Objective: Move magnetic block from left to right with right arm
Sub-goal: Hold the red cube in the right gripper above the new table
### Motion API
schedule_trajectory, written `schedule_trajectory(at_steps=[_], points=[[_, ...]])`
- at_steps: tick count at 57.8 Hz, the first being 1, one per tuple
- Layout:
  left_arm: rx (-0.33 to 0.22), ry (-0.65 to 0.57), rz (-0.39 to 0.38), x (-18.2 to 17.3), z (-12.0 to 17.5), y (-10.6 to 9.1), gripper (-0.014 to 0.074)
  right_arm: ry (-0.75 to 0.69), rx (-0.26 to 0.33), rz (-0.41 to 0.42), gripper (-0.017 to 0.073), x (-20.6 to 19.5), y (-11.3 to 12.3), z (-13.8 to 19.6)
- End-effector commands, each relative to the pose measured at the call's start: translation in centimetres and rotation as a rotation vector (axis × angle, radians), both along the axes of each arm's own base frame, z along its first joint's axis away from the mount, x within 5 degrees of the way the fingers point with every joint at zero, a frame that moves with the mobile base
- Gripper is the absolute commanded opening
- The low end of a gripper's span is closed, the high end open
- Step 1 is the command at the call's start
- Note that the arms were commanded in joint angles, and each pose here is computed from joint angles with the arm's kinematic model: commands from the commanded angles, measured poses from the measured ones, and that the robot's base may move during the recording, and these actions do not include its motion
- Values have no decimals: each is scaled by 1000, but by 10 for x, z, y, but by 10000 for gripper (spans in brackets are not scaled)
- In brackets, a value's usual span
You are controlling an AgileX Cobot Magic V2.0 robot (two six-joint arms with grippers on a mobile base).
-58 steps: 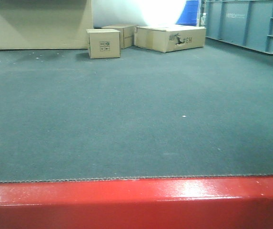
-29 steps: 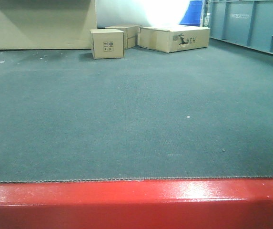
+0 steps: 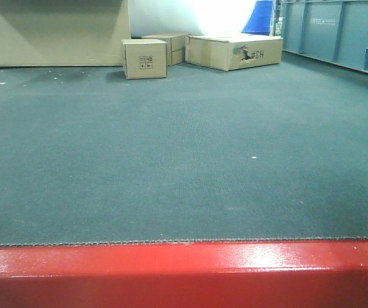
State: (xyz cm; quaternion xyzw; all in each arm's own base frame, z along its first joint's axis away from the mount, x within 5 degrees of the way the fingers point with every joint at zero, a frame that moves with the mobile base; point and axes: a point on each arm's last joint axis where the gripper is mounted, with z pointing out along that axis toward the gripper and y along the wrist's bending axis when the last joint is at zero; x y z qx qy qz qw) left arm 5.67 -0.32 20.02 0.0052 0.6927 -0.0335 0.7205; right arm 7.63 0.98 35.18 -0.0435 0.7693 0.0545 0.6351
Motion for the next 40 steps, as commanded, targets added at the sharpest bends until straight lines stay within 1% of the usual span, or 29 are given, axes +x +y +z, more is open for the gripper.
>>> schedule_trajectory(at_steps=[1,7,11,15,21,26,32,38,40], points=[[-16,-87,6,-1,6,1,-126,-114,21,14,195,2,2,23],[-16,-87,6,-1,6,1,-126,-50,18,11,195,13,4,32],[-16,-87,6,-1,6,1,-126,5,-23,17,195,27,8,40],[-16,-87,6,-1,6,1,-126,55,-64,51,195,45,15,48],[-16,-87,6,-1,6,1,-126,111,-87,122,195,75,33,60],[-16,-87,6,-1,6,1,-126,141,-103,186,195,98,52,66],[-16,-87,6,-1,6,1,-126,195,-132,262,195,127,81,63],[-16,-87,6,-1,6,1,-126,257,-168,333,195,153,113,51],[-16,-87,6,-1,6,1,-126,294,-185,356,195,166,128,41]])
